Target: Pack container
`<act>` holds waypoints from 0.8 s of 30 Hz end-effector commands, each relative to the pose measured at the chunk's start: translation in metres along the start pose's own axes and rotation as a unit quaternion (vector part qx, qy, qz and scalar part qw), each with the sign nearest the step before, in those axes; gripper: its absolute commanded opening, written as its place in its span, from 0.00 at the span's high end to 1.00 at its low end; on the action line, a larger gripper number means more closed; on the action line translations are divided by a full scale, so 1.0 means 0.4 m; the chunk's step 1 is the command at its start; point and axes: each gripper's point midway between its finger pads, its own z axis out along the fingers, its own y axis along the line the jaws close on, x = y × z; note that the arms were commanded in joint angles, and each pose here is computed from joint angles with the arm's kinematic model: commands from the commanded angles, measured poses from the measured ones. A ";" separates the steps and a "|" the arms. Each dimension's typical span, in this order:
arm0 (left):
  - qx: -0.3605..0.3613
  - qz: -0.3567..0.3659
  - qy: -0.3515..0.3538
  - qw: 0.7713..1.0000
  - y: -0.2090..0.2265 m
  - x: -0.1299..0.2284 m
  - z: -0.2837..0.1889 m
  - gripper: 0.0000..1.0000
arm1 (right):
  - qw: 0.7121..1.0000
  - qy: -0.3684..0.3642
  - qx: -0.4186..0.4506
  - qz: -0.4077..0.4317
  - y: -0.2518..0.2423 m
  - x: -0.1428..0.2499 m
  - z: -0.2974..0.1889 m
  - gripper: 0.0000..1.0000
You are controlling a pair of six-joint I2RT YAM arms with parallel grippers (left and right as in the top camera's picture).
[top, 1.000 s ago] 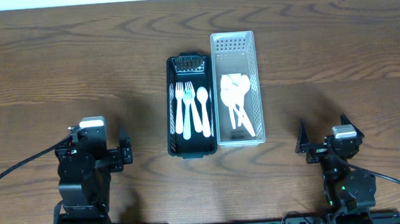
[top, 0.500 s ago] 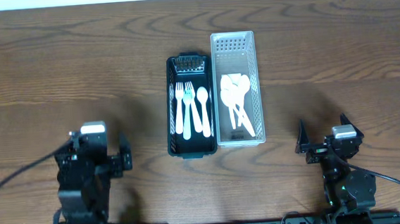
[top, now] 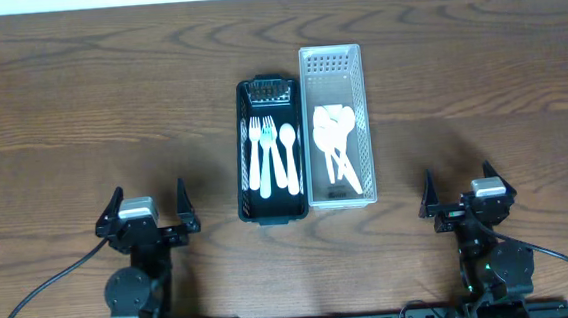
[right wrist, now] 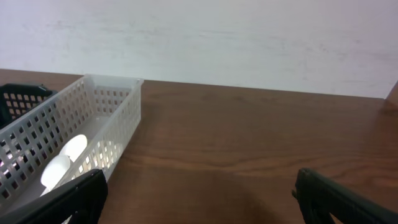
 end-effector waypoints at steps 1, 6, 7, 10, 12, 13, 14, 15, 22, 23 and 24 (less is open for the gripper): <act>0.005 -0.012 -0.029 1.000 -0.002 0.016 0.006 0.02 | 1.000 0.000 0.002 -0.005 -0.004 0.002 0.000 0.01; 0.032 -0.009 0.000 0.999 -0.024 0.072 0.001 0.02 | 1.000 0.000 0.002 -0.005 -0.004 0.002 0.000 0.01; 0.038 -0.007 0.015 0.999 -0.030 0.089 0.001 0.02 | 1.000 0.000 0.002 -0.005 -0.004 0.003 0.000 0.01; 0.054 -0.025 0.066 0.996 -0.044 0.149 -0.005 0.02 | 1.000 0.000 0.002 -0.005 -0.004 0.002 0.000 0.01; 0.057 -0.034 0.070 0.995 -0.047 0.152 -0.005 0.02 | 1.000 0.000 0.002 -0.005 -0.004 0.003 0.000 0.01; 0.057 -0.034 0.071 0.995 -0.047 0.154 -0.005 0.02 | 1.000 0.000 0.002 -0.005 -0.004 0.003 0.000 0.01; 0.057 -0.034 0.074 0.995 -0.047 0.156 -0.005 0.02 | 1.000 0.000 0.002 -0.005 -0.004 0.002 0.000 0.01; 0.056 -0.034 0.075 0.995 -0.047 0.158 -0.004 0.02 | 1.000 0.000 0.002 -0.005 -0.004 0.002 0.000 0.01; 0.056 -0.033 0.086 0.994 -0.047 0.170 -0.003 0.02 | 1.000 0.000 0.002 -0.005 -0.004 0.002 0.000 0.01; 0.056 -0.033 0.086 0.994 -0.047 0.170 -0.003 0.02 | 1.000 0.000 0.002 -0.005 -0.004 0.002 0.000 0.01; 0.056 -0.033 0.086 0.994 -0.047 0.170 -0.003 0.02 | 1.000 0.000 0.002 -0.005 -0.004 0.003 0.000 0.01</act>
